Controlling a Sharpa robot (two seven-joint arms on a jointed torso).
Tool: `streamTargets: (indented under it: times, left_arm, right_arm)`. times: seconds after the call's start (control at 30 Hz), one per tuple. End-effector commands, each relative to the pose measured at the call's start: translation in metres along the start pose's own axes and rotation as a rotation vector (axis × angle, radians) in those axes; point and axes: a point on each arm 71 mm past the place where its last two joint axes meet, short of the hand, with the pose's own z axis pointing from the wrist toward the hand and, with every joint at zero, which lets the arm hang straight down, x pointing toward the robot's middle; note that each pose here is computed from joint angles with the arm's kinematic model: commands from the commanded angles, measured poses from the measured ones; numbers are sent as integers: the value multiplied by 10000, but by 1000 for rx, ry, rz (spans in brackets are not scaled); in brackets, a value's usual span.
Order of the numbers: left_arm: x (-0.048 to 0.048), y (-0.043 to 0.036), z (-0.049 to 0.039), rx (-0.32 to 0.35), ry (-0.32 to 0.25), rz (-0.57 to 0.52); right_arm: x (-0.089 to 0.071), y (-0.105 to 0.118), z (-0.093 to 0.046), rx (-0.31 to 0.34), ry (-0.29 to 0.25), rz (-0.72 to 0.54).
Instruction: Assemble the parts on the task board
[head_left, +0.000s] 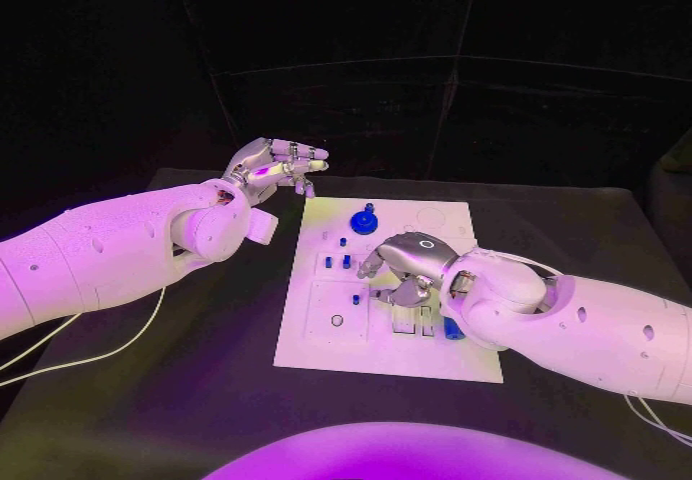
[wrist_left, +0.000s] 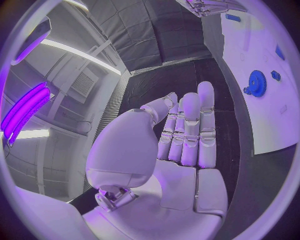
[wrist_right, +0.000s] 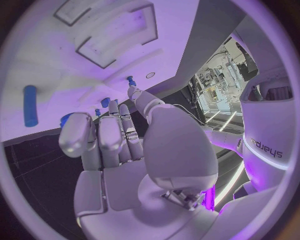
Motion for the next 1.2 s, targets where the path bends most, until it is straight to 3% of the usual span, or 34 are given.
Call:
streamTargets:
  times: [0.03,0.23,0.43,0.73,1.2]
  left_arm:
    - [-4,-10,2,-1,7,-7]
    - [-14,-10,0,-1,6,-6]
    - [2,-7,9,-1,11,-8]
    - [20,2,20,-4,18,-11]
    - [16,13,17,-9,20,-11]
  right_arm:
    - [-105,-59,-96,32,-72,77]
    - [-295,-320,-289,141,-36,61]
    - [-423,-564,-390,228,-4,-4]
    - [-435,-680,-405,264,26,-39]
    - [-356,-701,-333,275,119,-63]
